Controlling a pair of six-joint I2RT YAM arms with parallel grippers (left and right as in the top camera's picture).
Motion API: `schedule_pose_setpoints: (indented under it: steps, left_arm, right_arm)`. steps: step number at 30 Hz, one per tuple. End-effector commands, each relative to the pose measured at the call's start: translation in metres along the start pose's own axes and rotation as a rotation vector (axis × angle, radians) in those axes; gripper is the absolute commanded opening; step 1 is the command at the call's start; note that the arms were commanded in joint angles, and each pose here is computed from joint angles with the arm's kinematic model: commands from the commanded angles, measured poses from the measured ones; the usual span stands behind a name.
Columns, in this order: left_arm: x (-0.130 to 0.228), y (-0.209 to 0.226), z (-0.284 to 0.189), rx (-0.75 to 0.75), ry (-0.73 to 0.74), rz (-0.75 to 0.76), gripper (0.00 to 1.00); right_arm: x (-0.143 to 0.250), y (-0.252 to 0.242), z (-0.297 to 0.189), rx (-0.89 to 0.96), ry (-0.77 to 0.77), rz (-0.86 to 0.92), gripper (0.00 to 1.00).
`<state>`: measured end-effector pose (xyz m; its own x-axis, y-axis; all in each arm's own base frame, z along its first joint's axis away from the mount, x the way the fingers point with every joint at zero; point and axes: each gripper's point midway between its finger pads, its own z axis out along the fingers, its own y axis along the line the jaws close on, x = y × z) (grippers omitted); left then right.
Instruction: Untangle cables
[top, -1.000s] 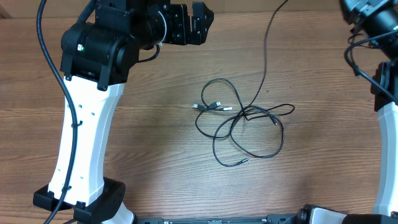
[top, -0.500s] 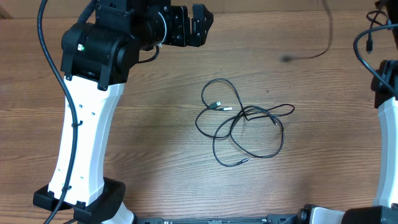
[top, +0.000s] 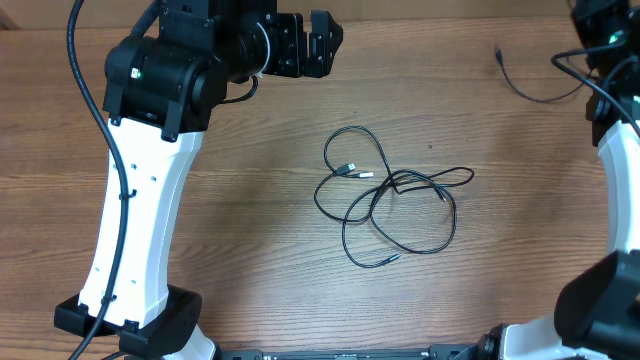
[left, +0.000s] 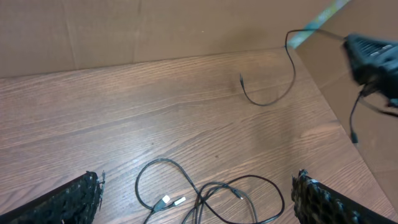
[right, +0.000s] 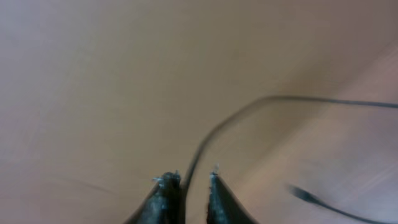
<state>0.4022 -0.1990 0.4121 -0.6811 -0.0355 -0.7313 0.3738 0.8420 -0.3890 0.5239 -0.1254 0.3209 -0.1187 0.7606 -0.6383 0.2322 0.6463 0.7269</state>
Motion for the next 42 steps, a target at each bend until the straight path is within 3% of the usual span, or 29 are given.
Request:
schedule_pose_setpoints:
  steps: [1, 2, 3, 5, 8, 9, 14, 24, 34, 37, 42]
  left_arm:
    - [0.002, -0.007, -0.001, 0.017, 0.003, 0.031, 1.00]
    - [0.002, -0.007, -0.001, 0.017, 0.003, 0.031, 1.00]
    - [0.002, -0.007, -0.001, 0.017, 0.003, 0.031, 1.00]
    - [0.002, -0.007, -0.001, 0.017, 0.003, 0.031, 1.00]
    - [0.002, -0.007, -0.001, 0.017, 0.001, 0.031, 1.00]
    - [0.002, -0.007, -0.001, 0.017, 0.001, 0.031, 1.00]
    - [0.002, -0.007, -0.001, 0.017, 0.001, 0.031, 1.00]
    - [0.002, -0.008, -0.001, 0.019, 0.003, 0.032, 1.00]
    - [0.008, -0.006, -0.001, 0.012, 0.026, 0.024, 1.00]
    - [0.008, -0.006, -0.001, 0.012, 0.026, 0.024, 1.00]
    - [0.008, -0.006, -0.001, 0.012, 0.026, 0.024, 1.00]
  right_arm:
    - [-0.010, -0.045, 0.004, 0.125, -0.005, -0.085, 0.31]
    - [-0.009, -0.059, 0.005, 0.156, 0.009, -0.073, 0.47]
    - [-0.009, -0.070, 0.004, 0.183, 0.020, -0.061, 0.55]
    - [-0.009, -0.088, 0.000, 0.228, 0.038, -0.039, 0.59]
    - [-0.012, -0.108, -0.008, 0.271, 0.063, -0.023, 0.85]
    - [-0.011, -0.110, -0.010, 0.263, 0.083, -0.040, 0.99]
    - [0.009, -0.111, -0.014, 0.232, 0.191, -0.100, 1.00]
    - [0.082, -0.052, -0.010, -0.023, 0.449, -0.185, 1.00]
    - [0.103, -0.005, -0.025, -0.288, 0.568, -0.150, 1.00]
    - [0.102, -0.014, -0.022, -0.237, 0.555, -0.150, 1.00]
    - [0.119, -0.070, -0.021, 0.110, 0.574, -0.056, 1.00]
